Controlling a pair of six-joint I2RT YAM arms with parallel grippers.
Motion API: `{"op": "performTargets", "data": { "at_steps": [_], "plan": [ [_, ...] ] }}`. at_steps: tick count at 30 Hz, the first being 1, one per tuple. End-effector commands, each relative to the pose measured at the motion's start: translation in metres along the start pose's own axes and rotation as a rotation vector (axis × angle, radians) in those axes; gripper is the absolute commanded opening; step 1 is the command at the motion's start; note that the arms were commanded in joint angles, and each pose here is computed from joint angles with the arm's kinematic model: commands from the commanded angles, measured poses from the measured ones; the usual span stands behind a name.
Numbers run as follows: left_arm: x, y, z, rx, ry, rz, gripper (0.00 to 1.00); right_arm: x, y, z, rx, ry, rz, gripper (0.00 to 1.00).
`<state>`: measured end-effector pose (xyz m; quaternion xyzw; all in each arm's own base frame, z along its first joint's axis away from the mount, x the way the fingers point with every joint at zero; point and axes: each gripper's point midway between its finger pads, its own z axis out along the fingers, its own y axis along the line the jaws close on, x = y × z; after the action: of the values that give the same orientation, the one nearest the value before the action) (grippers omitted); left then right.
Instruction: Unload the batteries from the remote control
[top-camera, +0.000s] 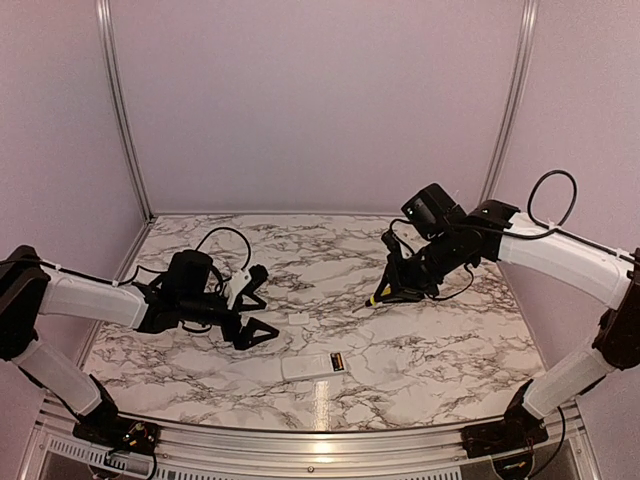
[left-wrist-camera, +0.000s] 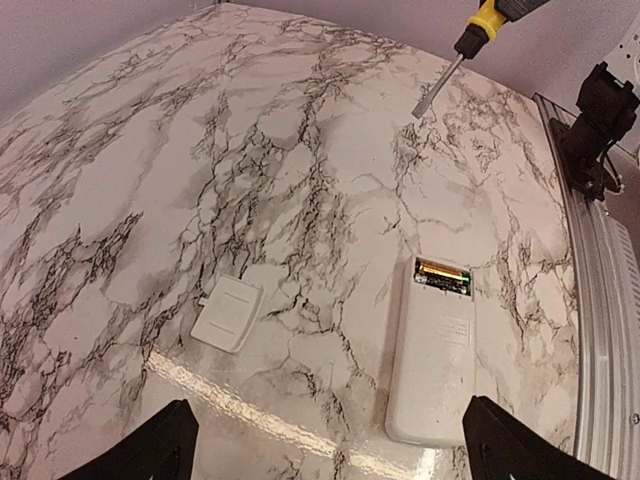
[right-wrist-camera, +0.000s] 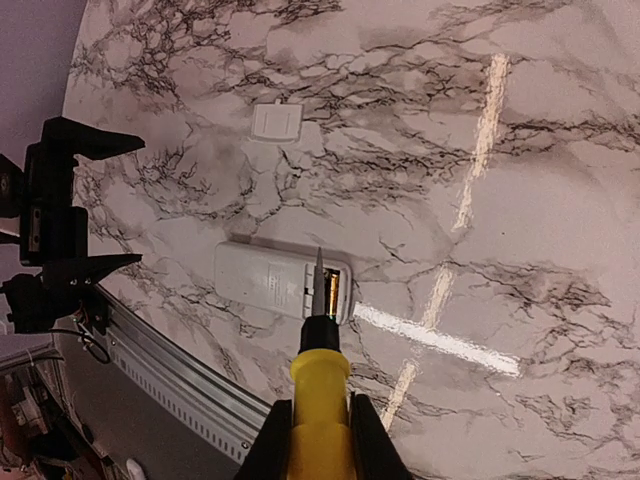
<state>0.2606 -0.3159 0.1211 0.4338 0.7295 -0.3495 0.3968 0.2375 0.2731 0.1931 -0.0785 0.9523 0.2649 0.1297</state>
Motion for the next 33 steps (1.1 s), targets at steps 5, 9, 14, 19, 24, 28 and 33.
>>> {"op": "performTargets", "data": {
  "at_steps": [5,9,14,19,24,28,33],
  "plan": [
    [0.041,-0.049,0.003,0.109,0.064,0.229,0.99,0.004,0.017,0.003,-0.067,0.050,-0.002,0.00],
    [0.056,-0.063,0.011,0.143,0.088,0.281,0.99,0.010,0.017,0.003,-0.065,0.061,-0.002,0.00],
    [0.074,-0.076,0.026,0.154,0.139,0.355,0.99,0.016,0.018,0.002,-0.065,0.067,-0.003,0.00],
    [0.081,-0.082,0.038,0.139,0.132,0.399,0.99,0.020,0.016,-0.002,-0.048,0.060,0.004,0.00],
    [0.082,-0.071,0.048,0.062,0.121,0.380,0.98,0.023,0.015,-0.010,-0.056,0.037,0.030,0.00],
    [0.085,-0.066,0.055,0.043,0.124,0.355,0.98,0.027,0.011,-0.014,-0.048,0.027,0.038,0.00],
    [0.095,-0.066,0.062,0.065,0.157,0.345,0.97,0.028,0.010,-0.019,-0.048,0.014,0.049,0.00]
  ]
}}
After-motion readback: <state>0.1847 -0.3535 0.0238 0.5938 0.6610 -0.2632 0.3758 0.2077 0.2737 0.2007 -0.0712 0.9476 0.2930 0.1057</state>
